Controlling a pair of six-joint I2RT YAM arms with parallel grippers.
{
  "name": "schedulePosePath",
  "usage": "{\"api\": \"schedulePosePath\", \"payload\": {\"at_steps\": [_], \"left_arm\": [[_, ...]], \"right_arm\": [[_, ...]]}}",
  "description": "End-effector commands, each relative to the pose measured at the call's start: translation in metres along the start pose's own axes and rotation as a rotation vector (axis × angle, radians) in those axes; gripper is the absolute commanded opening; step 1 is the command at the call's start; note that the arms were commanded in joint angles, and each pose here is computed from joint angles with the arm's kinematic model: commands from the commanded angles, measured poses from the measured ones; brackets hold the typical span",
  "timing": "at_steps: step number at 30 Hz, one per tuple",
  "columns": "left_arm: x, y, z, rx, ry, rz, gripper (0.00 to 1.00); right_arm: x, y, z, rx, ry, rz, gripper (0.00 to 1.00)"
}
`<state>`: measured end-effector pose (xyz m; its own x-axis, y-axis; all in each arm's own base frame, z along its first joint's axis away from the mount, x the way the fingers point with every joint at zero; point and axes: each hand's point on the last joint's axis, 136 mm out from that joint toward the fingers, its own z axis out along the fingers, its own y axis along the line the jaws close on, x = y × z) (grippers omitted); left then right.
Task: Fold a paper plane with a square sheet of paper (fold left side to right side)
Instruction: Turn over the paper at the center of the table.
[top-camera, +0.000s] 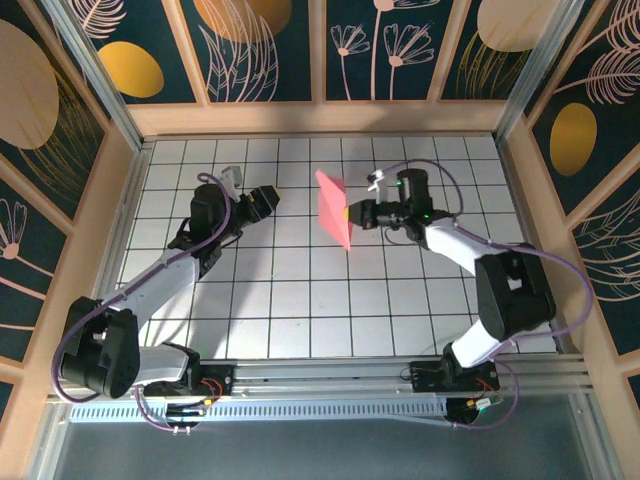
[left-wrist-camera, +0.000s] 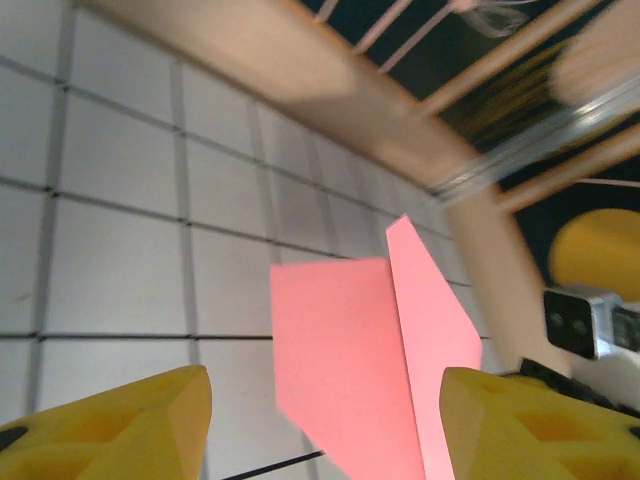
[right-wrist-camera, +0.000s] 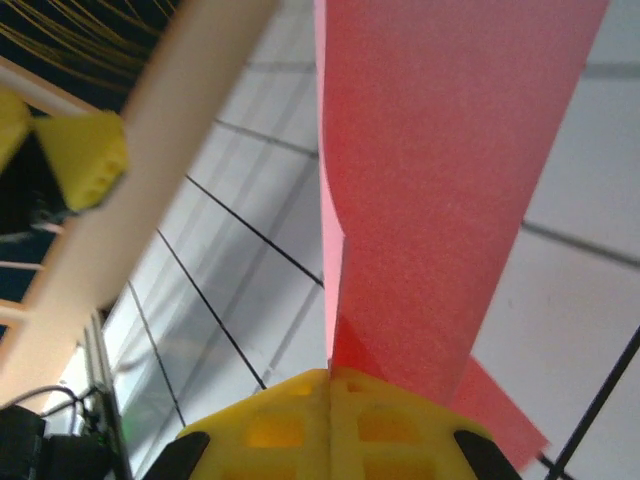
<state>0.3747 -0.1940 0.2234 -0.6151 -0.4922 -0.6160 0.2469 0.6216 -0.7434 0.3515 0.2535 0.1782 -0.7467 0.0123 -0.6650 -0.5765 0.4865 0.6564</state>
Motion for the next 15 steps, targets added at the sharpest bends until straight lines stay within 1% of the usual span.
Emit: {"api": "schedulePosePath", "payload": {"at_steps": [1,4,7,10,15], "left_arm": [[-0.011,-0.079,-0.018,0.364,0.005,0.074,0.6],[-0.012,-0.113,-0.028,0.544,0.035,0.094,0.57],[-0.007,-0.13,-0.031,0.645,0.074,0.102,0.55],[0.001,-0.139,-0.025,0.677,0.117,0.12,0.54],[0.018,-0.14,-0.002,0.649,0.183,0.117,0.55]], "right_arm": [[-0.023,0.037,-0.027,-0.167,-0.086,-0.052,0.0],[-0.035,0.06,-0.044,-0.254,-0.121,-0.091,0.0],[-0.037,0.083,-0.052,-0.345,-0.112,-0.113,0.0],[-0.037,0.095,-0.056,-0.397,-0.107,-0.118,0.0],[-0.034,0.102,-0.052,-0.417,-0.089,-0.119,0.0]]}}
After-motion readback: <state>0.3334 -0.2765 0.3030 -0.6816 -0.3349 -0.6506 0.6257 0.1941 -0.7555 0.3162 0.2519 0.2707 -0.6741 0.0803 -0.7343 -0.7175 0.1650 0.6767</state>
